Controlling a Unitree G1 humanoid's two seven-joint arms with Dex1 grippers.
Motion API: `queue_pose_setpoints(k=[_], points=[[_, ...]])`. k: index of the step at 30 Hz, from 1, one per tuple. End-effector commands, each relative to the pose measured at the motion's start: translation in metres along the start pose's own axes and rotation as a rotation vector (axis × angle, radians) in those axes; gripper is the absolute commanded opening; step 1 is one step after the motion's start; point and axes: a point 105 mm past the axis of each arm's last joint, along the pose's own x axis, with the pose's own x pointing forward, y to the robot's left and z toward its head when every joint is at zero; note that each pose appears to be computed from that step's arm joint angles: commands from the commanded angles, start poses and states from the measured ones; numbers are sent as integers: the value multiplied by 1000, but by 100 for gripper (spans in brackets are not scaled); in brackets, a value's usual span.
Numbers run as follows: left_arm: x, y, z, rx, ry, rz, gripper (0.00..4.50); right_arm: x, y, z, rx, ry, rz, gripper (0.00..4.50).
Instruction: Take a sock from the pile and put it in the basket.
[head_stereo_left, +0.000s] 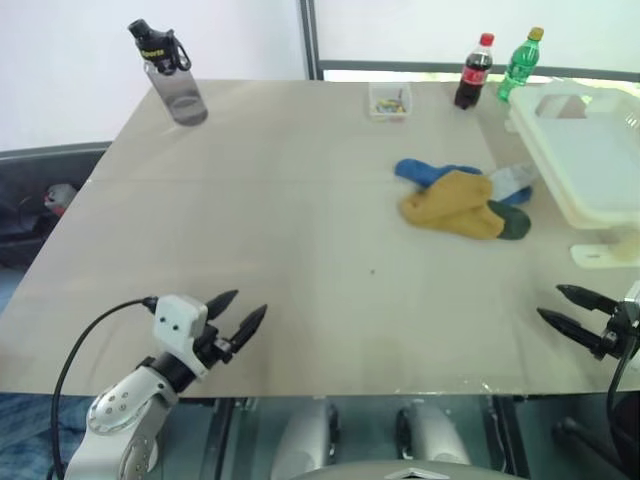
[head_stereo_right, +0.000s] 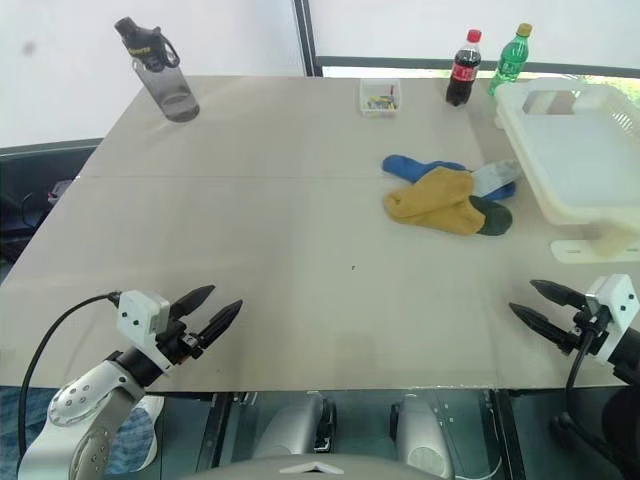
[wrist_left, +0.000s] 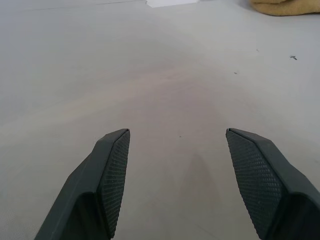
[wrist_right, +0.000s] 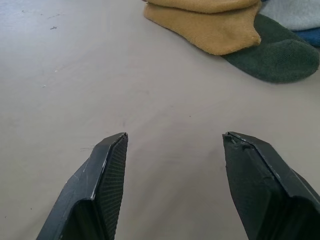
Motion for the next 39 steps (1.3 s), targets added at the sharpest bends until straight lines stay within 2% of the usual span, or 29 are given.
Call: queue_pose_setpoints(k=[1, 4, 26, 30, 35, 39], points=[[-2, 2, 16, 33, -43, -11, 330, -2, -2, 13, -34, -46, -12, 310], [0, 6, 25, 46, -76, -6, 330, 3, 0, 11, -30, -62, -21, 310], [6, 2, 27, 47, -106, -40, 330, 9, 0, 12, -30, -72, -27, 310], [6, -2, 42, 28, -190, -81, 330, 15, 3, 9, -5, -58, -10, 310], [-4, -15, 66, -54, -326, -226, 330, 23, 5, 9, 4, -52, -4, 310], [-12, -25, 66, -74, -329, -324, 330, 32, -2, 15, -29, -50, -32, 310]])
